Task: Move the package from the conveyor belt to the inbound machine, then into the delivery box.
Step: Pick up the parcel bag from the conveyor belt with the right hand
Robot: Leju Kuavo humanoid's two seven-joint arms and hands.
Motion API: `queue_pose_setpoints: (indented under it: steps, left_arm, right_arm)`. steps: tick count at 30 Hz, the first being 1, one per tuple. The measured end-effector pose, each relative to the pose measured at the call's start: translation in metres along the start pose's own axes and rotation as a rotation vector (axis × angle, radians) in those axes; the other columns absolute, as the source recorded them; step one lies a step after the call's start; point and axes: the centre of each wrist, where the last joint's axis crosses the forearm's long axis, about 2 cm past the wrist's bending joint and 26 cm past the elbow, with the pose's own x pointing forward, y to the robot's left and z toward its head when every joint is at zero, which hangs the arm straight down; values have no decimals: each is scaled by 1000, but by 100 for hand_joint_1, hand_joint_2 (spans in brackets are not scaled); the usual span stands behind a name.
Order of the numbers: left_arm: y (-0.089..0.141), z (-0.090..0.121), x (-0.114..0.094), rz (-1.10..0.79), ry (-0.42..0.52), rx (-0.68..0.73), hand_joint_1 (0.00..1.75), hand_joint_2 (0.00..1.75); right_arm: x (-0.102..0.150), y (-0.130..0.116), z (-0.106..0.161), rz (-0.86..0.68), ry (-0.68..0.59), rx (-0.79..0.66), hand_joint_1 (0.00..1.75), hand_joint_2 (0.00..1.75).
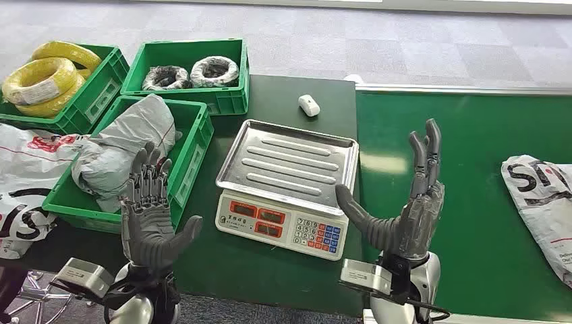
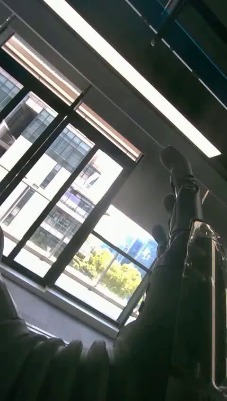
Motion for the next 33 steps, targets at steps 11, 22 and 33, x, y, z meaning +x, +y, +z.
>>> queue_pose_setpoints:
  steps: [11, 22, 33]
  left_arm:
    - [-1, 9, 1, 14, 25, -5, 0, 175]
    - [6, 33, 10, -37, 78, 39, 0, 175]
    - [8, 38, 14, -56, 83, 51, 0, 175]
  right_arm:
    - [-138, -39, -30, 679, 291, 243, 0, 175]
    - [-287, -216, -32, 1168, 820, 394, 0, 175]
    - [-299, -259, -9, 1254, 1034, 370, 0, 175]
